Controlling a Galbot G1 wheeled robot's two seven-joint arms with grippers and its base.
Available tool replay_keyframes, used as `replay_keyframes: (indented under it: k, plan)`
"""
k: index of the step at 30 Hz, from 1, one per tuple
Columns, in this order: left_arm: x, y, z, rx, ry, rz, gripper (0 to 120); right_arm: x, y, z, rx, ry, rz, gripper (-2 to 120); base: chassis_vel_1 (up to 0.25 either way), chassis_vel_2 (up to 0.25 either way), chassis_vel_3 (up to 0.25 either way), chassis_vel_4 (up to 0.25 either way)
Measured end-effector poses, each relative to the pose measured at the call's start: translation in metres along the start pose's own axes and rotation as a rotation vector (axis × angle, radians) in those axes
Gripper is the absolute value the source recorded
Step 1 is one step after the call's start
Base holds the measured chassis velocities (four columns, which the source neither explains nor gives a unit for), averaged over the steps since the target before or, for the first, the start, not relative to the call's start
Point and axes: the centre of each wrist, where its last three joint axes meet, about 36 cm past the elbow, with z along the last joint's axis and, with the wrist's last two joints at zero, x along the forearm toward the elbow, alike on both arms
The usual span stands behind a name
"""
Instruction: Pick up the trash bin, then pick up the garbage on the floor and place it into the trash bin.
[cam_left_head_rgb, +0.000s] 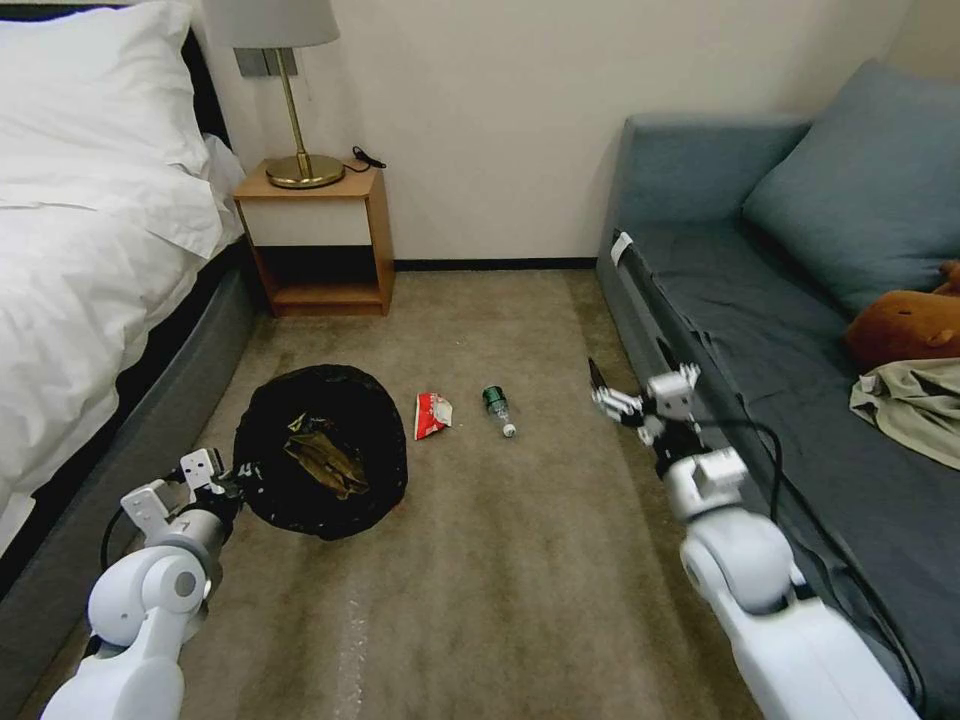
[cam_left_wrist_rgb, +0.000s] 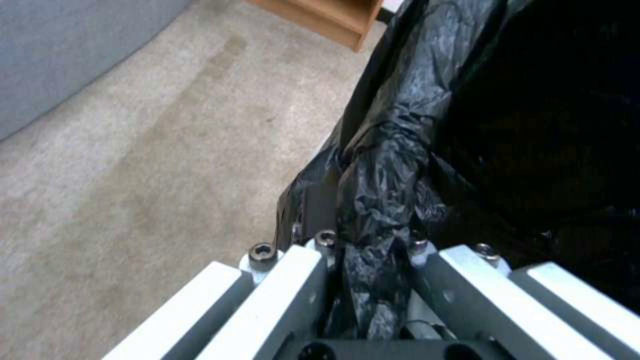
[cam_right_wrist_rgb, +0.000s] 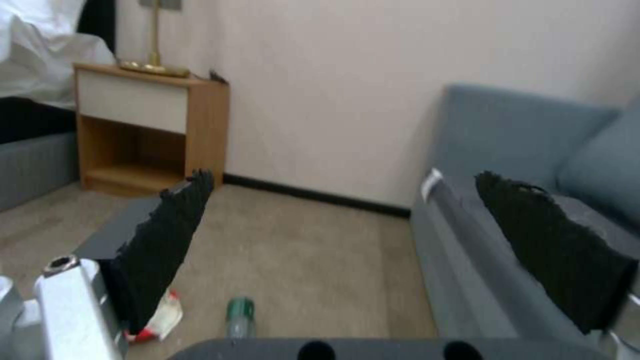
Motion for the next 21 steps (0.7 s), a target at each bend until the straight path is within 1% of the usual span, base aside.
replay_keyframes:
  k: [3, 9, 14, 21]
  plan:
    - [-0.001, -0.001, 0.001, -0.005, 0.003, 0.004, 0, 0.007, 0.001, 0.004, -0.005, 0.008, -0.005, 100, 0.000, 0.000, 0.000, 0.000]
    - [-0.001, -0.004, 0.002, -0.008, 0.001, 0.013, 0, 0.007, 0.002, 0.005, -0.002, -0.009, -0.032, 100, 0.000, 0.000, 0.000, 0.000]
    - [0.001, -0.006, 0.001, -0.007, -0.005, 0.021, 0, 0.008, 0.001, 0.004, -0.001, -0.020, -0.042, 100, 0.000, 0.000, 0.000, 0.000]
    - [0.002, -0.008, 0.000, -0.007, -0.010, 0.031, 0, 0.014, 0.004, 0.007, 0.008, 0.002, -0.044, 100, 0.000, 0.000, 0.000, 0.000]
